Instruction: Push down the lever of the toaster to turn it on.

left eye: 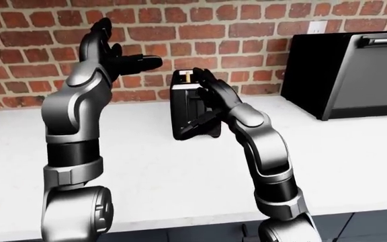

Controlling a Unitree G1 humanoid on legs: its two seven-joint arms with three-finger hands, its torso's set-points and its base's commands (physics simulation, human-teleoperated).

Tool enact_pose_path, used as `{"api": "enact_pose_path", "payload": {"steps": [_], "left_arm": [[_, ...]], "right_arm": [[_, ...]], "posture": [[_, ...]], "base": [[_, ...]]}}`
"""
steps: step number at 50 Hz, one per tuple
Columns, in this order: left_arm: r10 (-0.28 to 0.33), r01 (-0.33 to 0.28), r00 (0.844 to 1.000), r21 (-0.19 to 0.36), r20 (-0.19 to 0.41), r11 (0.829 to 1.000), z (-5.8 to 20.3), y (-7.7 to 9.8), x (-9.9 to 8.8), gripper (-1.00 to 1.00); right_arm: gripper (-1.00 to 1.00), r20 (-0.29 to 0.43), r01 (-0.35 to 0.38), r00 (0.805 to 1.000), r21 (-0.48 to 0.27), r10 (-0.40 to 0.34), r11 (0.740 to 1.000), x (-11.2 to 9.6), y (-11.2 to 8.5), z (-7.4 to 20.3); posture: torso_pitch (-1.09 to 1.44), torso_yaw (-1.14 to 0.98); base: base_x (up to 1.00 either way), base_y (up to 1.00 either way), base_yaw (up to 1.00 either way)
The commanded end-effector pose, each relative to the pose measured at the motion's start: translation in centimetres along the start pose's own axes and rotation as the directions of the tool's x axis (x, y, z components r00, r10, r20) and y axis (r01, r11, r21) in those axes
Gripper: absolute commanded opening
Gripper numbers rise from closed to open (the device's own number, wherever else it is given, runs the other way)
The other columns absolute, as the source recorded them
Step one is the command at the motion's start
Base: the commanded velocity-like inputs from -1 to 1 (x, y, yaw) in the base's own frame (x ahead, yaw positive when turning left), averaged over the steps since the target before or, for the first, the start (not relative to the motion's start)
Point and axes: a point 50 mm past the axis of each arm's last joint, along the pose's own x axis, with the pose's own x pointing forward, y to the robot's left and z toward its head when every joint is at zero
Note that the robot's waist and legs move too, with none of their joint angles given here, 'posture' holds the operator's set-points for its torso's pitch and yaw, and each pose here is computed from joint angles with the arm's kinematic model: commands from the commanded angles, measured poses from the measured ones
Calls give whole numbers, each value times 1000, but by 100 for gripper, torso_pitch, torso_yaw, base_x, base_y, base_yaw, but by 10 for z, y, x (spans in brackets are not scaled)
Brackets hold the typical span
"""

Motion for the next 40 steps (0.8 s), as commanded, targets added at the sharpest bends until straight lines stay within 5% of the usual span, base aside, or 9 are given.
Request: {"api": "enact_pose_path", "payload": {"steps": [1,40], "left_arm": [[-11,12,996,-5,92,1000,22,-2,-4,100],[-19,19,996,0,87,1000,16,-6,-3,100]], "right_arm": [[100,90,15,996,-23,-13,1000,-2,-1,19],[100,73,20,997,13,-21,1000,22,-9,8]], "posture": [[-50,0],[-50,0]], "base": [[0,0,0],[0,0,0]]}}
